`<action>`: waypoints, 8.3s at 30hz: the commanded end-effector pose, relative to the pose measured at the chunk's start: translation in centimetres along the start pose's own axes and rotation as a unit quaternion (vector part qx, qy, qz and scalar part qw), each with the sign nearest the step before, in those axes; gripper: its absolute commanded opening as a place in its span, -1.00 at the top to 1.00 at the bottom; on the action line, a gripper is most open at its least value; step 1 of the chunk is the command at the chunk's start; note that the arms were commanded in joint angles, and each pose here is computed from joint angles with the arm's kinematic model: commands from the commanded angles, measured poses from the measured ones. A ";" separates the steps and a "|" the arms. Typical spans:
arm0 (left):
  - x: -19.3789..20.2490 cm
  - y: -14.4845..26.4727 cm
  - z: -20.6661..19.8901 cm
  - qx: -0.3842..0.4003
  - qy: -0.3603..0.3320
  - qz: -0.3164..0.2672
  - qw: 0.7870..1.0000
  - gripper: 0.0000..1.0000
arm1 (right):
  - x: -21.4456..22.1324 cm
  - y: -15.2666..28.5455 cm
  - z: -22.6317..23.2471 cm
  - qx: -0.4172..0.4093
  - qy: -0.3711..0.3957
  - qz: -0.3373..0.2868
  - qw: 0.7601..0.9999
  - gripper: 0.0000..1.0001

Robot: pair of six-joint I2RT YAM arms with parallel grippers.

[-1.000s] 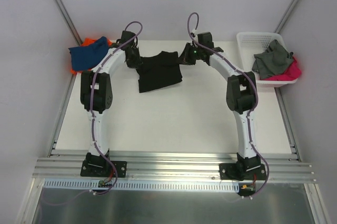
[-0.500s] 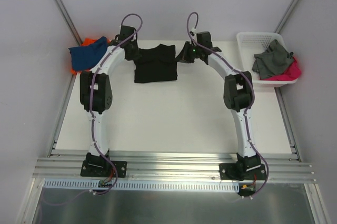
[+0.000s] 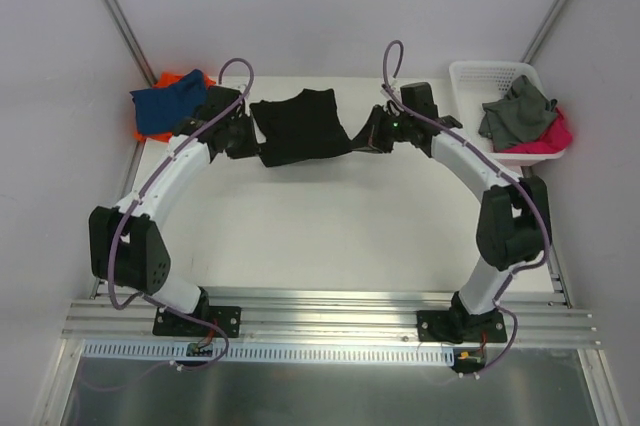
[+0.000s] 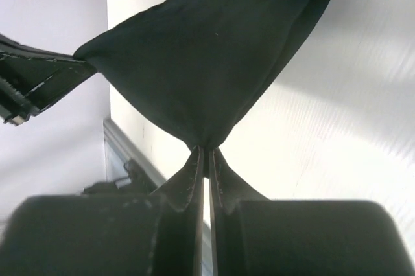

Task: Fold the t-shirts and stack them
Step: Fold the tshirt, then neatly place the folded tshirt to the corner

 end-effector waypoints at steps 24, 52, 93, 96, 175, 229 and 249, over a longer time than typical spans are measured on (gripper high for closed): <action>-1.9 0.8 2.6 -0.008 0.015 -0.018 1.000 1.00 | -1.0 4.6 2.6 0.004 0.092 -0.064 0.994 0.99; -8.7 -10.7 2.7 -0.019 -0.071 -0.025 0.997 -0.98 | -5.9 -1.0 -6.1 0.109 0.071 -0.045 0.990 -0.14; 3.0 -14.9 2.4 0.225 0.118 0.203 0.946 -0.98 | 6.6 -7.2 -8.2 0.129 -0.026 0.115 0.985 -0.32; 4.4 -15.1 1.4 0.262 0.148 0.229 0.926 -0.98 | 6.5 -7.0 -8.4 0.132 -0.026 0.116 0.984 -0.32; -17.4 -1.5 28.7 -0.245 -0.054 -0.074 0.965 1.00 | 4.7 0.3 -6.6 0.123 0.028 0.033 0.991 -0.35; -14.1 -2.5 4.0 -0.150 -0.125 -0.082 0.977 -0.98 | -2.8 4.6 -3.0 0.158 0.143 -0.091 0.973 -0.55; -11.2 -2.5 -6.3 -0.079 -0.191 -0.081 0.975 -0.98 | -4.7 18.7 -0.2 0.300 0.156 -0.175 0.925 -0.94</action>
Point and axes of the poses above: each gripper's point midway between its finger pads, its own y axis back along the fingers, its own z axis along the line the jaws close on, x = y × z, the point moved 3 cm from there along y, back along the fingers, and after that the axes turned 8 degrees about -y, right-handed, at the moved point
